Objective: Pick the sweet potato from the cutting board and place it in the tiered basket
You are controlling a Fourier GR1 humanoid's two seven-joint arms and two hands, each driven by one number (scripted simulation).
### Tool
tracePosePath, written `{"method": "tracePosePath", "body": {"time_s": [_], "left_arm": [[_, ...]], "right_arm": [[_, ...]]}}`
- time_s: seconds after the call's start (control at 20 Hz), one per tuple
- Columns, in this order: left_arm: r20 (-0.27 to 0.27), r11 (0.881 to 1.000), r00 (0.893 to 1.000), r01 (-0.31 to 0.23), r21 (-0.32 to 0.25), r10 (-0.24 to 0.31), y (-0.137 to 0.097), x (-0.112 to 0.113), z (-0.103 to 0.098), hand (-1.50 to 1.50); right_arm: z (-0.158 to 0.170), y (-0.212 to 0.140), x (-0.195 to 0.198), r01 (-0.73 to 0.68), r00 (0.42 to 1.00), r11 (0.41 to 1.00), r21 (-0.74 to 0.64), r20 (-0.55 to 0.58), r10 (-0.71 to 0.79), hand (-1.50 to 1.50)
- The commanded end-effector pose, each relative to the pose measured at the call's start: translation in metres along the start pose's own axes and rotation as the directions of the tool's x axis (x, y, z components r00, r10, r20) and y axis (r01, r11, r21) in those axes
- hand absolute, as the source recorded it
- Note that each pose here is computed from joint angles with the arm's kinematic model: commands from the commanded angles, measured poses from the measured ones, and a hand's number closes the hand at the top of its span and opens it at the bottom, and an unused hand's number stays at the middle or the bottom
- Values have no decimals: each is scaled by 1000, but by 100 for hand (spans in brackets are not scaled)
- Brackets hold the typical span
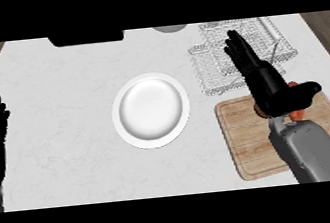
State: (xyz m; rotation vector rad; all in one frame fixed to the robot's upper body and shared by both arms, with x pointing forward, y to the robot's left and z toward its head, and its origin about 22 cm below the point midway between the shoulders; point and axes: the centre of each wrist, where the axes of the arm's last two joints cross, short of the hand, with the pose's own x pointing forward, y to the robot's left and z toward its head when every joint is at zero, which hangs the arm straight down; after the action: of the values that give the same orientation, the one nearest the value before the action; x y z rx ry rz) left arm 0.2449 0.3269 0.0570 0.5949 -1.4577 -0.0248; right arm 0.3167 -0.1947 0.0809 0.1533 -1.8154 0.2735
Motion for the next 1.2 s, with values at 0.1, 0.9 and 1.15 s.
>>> {"method": "tracePosePath", "body": {"time_s": [0.1, 0.9, 1.15], "left_arm": [[80, 999, 996, 30, -42, -26, -5, 6, -3, 0], [95, 983, 995, 43, -177, -27, -24, -10, -8, 0], [119, 981, 993, 46, -190, -24, -38, 2, -16, 0]], "right_arm": [[33, -83, -8, 30, 996, 920, -392, -69, -62, 150], [170, -190, 7, -591, 705, 451, -669, -700, -115, -150], [137, -200, 47, -655, 508, 637, -407, -861, -28, -150]]}}
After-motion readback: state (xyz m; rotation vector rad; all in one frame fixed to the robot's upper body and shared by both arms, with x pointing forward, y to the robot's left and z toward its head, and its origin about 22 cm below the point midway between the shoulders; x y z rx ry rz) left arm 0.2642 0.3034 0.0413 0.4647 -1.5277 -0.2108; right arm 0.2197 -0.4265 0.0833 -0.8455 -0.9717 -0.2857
